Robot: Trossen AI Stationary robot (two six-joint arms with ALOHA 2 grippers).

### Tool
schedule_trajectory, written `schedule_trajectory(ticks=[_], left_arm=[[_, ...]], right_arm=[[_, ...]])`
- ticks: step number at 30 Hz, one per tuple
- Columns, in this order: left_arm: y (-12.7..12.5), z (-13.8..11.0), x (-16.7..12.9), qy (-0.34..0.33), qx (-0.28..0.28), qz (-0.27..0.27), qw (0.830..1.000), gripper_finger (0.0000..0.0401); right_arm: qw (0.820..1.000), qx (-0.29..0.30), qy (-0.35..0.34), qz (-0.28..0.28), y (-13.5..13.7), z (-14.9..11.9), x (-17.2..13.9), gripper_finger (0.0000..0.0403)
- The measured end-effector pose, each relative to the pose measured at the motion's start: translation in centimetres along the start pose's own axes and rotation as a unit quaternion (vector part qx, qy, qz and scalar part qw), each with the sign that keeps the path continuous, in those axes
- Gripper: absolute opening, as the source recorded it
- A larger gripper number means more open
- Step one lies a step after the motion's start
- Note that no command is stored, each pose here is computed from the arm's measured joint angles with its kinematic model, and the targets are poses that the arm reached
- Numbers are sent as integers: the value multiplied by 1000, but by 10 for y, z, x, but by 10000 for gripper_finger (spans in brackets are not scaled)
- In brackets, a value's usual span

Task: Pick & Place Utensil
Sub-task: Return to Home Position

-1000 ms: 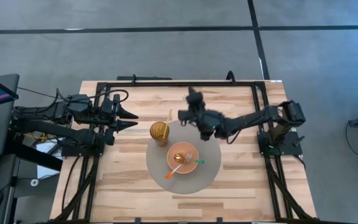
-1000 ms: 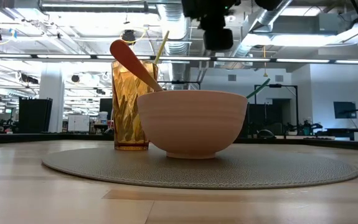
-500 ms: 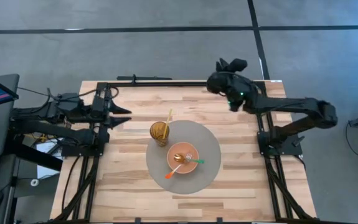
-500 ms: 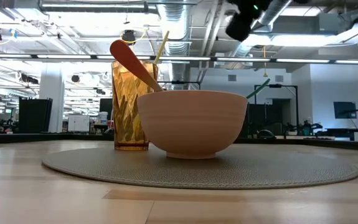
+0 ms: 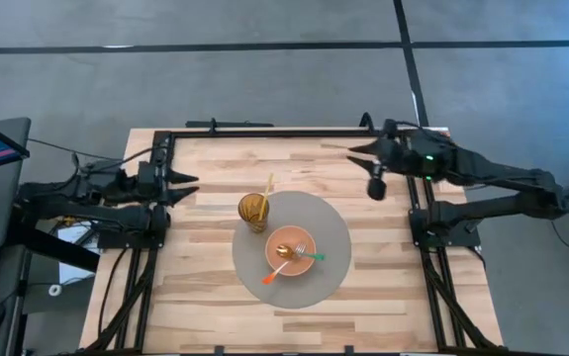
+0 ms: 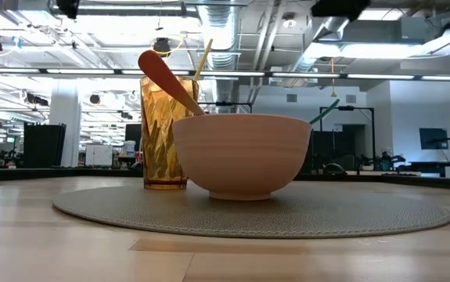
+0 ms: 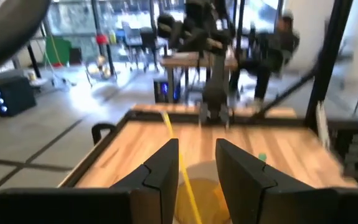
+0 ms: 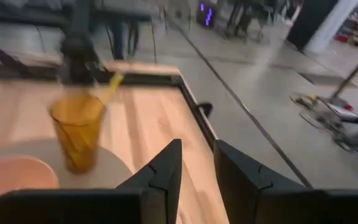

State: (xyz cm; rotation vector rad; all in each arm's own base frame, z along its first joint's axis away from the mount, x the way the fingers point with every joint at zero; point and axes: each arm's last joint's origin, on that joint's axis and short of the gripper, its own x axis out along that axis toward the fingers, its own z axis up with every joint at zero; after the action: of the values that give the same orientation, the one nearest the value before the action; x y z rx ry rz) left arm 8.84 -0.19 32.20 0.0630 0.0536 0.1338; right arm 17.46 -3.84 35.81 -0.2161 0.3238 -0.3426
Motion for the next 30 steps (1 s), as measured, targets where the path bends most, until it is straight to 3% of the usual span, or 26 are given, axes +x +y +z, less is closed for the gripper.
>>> schedule_trajectory(ticks=[3,10,14,18,30], left_arm=[[2,-12,-10,-29,-12,3,1000,108],[8,-36,-43,-112,-31,8,993,108],[6,-49,-35,-94,-34,3,995,108],[1,-55,-19,-81,-32,-5,996,108],[3,-49,-27,-130,-32,-5,991,108]], right_arm=[[999,23,-26,11,5,-15,-17,87],[990,83,-108,31,24,-81,-24,87],[978,85,-176,78,32,-106,-26,87],[966,89,-205,134,38,-122,-29,87],[957,106,-236,129,40,-146,-38,87]])
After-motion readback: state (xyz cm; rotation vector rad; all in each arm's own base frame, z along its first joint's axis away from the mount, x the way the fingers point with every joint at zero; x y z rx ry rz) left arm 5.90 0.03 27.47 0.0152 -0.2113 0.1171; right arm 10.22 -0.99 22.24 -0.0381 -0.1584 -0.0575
